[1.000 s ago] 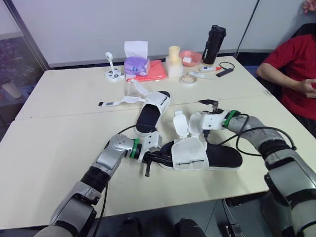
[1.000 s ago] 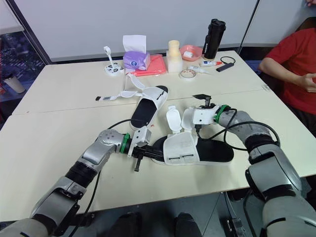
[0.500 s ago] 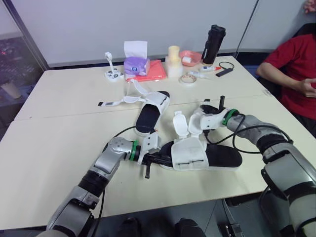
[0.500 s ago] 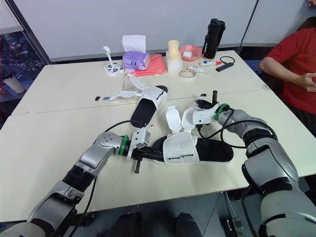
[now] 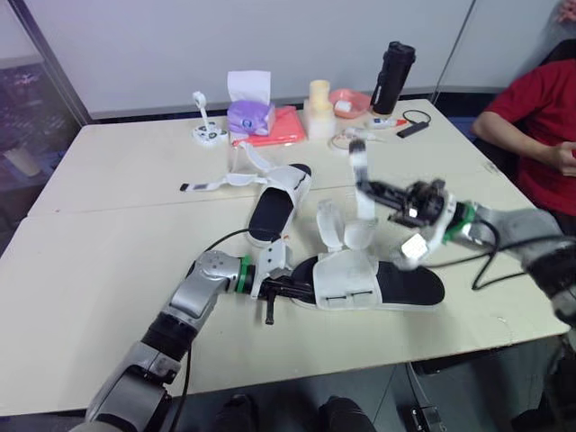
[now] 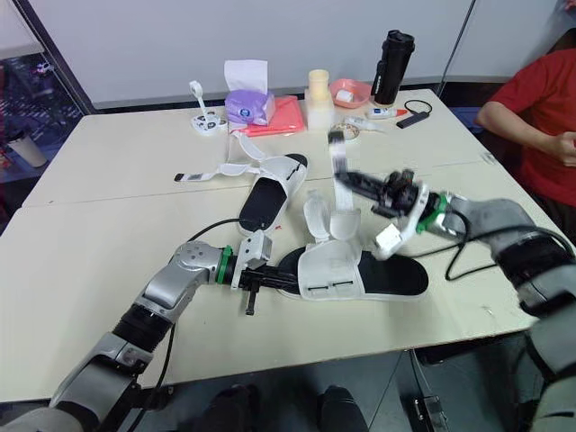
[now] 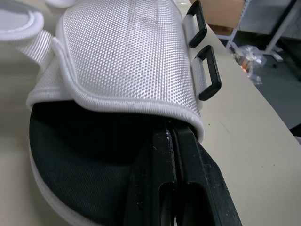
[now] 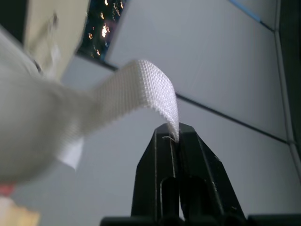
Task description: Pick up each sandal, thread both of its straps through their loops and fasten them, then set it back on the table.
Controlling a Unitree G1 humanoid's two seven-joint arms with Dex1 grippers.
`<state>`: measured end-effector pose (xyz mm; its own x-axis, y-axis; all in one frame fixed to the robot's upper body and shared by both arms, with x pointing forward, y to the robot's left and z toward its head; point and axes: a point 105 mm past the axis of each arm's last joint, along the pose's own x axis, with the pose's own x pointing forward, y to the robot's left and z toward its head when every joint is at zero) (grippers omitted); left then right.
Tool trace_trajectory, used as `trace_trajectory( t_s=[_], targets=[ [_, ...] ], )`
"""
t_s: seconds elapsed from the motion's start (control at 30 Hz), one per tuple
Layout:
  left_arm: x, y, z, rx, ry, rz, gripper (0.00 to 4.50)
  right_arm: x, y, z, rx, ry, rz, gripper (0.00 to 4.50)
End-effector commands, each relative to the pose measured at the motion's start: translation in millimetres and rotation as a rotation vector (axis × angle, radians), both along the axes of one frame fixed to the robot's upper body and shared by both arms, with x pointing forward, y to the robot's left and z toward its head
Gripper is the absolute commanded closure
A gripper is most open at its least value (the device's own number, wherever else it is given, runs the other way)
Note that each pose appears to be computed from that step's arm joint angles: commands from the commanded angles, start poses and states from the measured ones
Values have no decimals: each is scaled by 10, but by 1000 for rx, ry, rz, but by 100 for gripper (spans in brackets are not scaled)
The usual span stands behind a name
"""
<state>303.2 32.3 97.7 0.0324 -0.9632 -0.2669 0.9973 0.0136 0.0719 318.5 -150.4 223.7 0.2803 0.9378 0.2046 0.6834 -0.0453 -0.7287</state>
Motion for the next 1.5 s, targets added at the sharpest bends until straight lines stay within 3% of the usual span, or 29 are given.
trace_trajectory(
  t_s=[0.03, 0.07, 0.17, 0.33, 0.57, 0.67, 0.73, 0.83, 0.9, 1.0, 1.07, 1.13, 1.33, 1.5],
  targets=[
    [1, -21, 63, -19, -6, -3, 450, -171, 71, 276, 55, -67, 20, 447],
    [0, -32, 63, -20, -3, -6, 450, -200, 72, 290, 69, -65, 15, 447],
    [-4, -56, 65, -23, 6, -14, 450, -237, 68, 289, 82, -47, -12, 365],
    [25, -63, 75, -22, 12, -15, 450, -490, 125, 83, 26, -22, 40, 124],
    [48, -22, 50, -15, 27, -2, 450, -973, 142, -337, -8, 184, 84, 124],
    [39, -25, 49, -21, 36, 0, 450, -668, -205, -258, 83, 210, -129, 124],
    [40, -27, 55, -29, 43, 6, 450, -411, -491, -83, 277, 287, -284, 124],
    [43, -10, 63, -32, 47, 10, 450, -135, -821, 59, 645, 610, -412, 124],
    [50, 3, 68, -33, 49, 14, 450, -78, -812, 50, 750, 846, -391, 124],
    [57, 20, 86, -37, 51, 22, 450, -21, -776, 235, 981, 1220, -262, 124],
    [70, 34, 102, -43, 54, 32, 450, -107, -558, 290, 1091, 1636, -51, 124],
    [77, 43, 121, -51, 55, 40, 450, -324, -304, 222, 1047, 1998, 89, 124],
    [40, 81, 208, -70, 43, 55, 450, -1012, 16, -539, 722, 2565, -122, 124],
    [-8, 59, 173, -59, 37, 56, 450, -1249, 90, -820, 681, 2689, -178, 124]
  ],
)
